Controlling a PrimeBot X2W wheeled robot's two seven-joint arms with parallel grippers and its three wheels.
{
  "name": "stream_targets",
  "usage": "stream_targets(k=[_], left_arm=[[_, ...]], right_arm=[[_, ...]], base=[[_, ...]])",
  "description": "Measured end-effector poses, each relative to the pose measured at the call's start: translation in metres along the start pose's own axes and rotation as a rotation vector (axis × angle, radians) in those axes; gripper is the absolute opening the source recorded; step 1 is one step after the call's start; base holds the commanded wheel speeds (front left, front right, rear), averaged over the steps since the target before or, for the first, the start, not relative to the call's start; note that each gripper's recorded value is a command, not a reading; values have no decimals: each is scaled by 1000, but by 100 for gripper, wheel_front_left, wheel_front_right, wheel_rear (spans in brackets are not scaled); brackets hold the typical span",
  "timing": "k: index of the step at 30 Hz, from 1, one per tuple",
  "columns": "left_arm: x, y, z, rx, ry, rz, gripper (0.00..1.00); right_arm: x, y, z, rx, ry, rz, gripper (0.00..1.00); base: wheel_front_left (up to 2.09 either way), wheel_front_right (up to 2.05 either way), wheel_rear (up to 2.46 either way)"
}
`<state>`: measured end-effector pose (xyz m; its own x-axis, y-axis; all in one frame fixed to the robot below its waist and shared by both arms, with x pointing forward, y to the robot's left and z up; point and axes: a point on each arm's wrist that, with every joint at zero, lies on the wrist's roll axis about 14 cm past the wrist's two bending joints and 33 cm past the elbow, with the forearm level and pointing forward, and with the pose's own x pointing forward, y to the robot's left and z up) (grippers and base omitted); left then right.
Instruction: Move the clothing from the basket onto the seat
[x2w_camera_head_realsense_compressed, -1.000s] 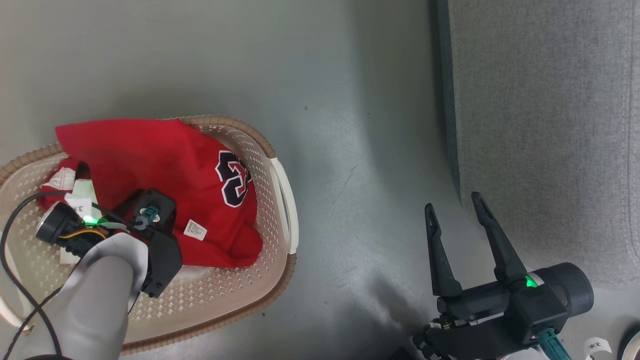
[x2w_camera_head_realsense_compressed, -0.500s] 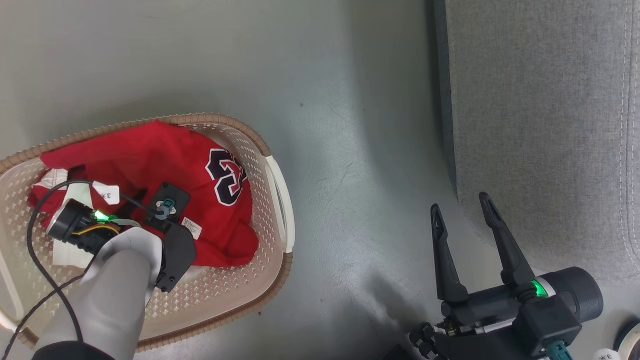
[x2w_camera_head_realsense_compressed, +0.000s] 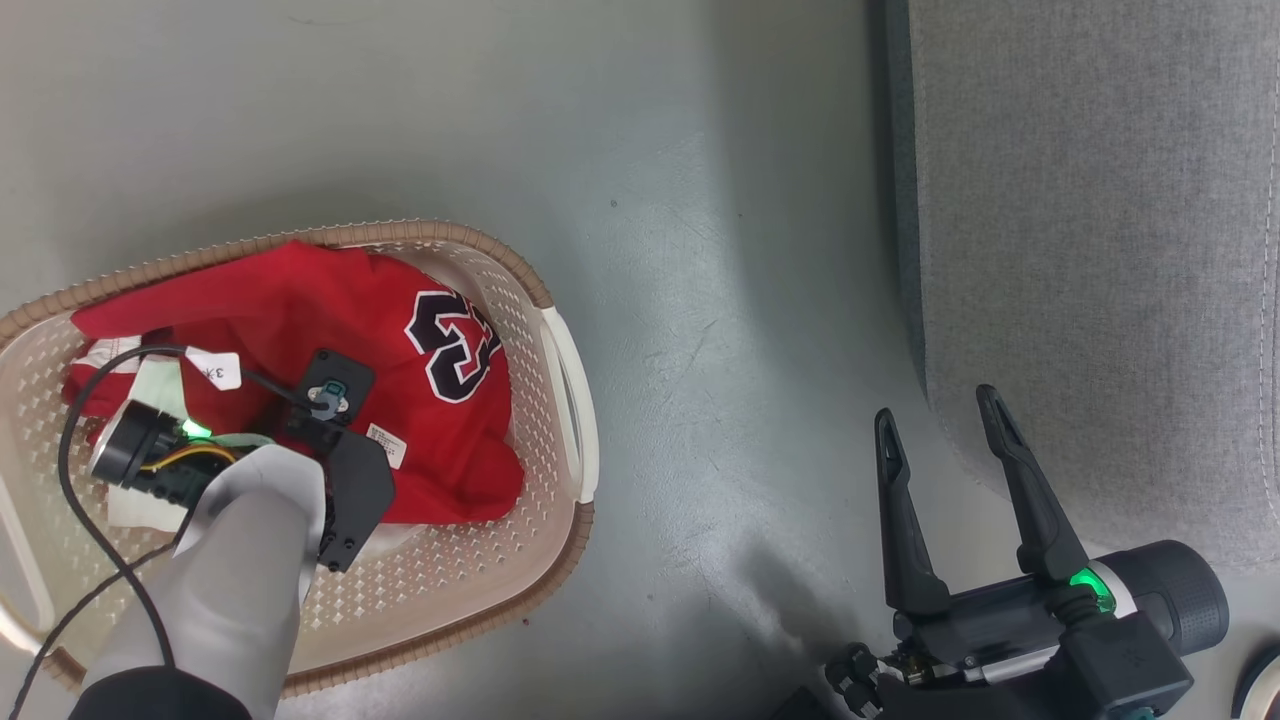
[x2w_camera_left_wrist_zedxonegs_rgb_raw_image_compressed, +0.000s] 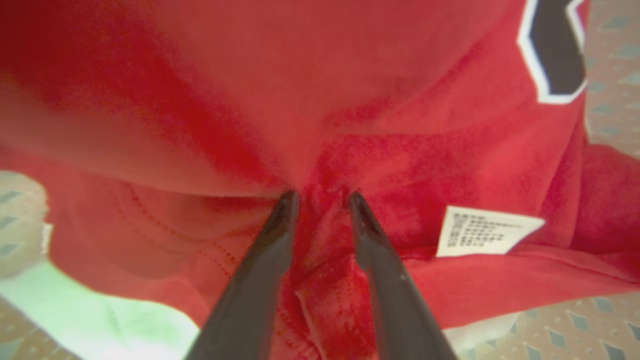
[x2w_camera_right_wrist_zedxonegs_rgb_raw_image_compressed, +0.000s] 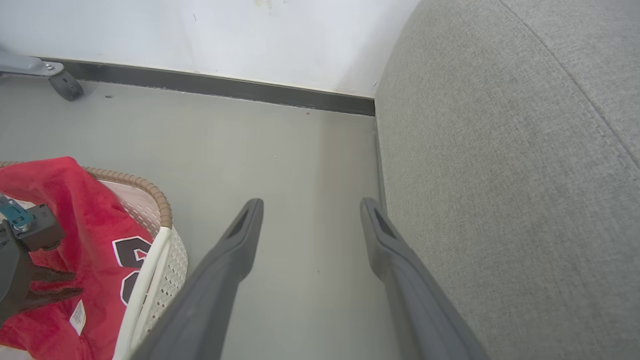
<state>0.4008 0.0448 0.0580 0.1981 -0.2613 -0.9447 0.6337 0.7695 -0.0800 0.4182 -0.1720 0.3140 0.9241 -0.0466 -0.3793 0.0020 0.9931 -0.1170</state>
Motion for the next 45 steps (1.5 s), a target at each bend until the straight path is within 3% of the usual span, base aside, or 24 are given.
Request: stream_targets(k=[20, 45], left_arm=[[-11, 9, 12, -48, -49, 33, 0], [-112, -3, 52, -23, -288, 65, 0]], right_arm=[[9, -2, 29, -8, -90, 5, 100], [-11, -23, 94, 77, -236, -42, 100]], base=[[0, 0, 0], [0, 0, 0]])
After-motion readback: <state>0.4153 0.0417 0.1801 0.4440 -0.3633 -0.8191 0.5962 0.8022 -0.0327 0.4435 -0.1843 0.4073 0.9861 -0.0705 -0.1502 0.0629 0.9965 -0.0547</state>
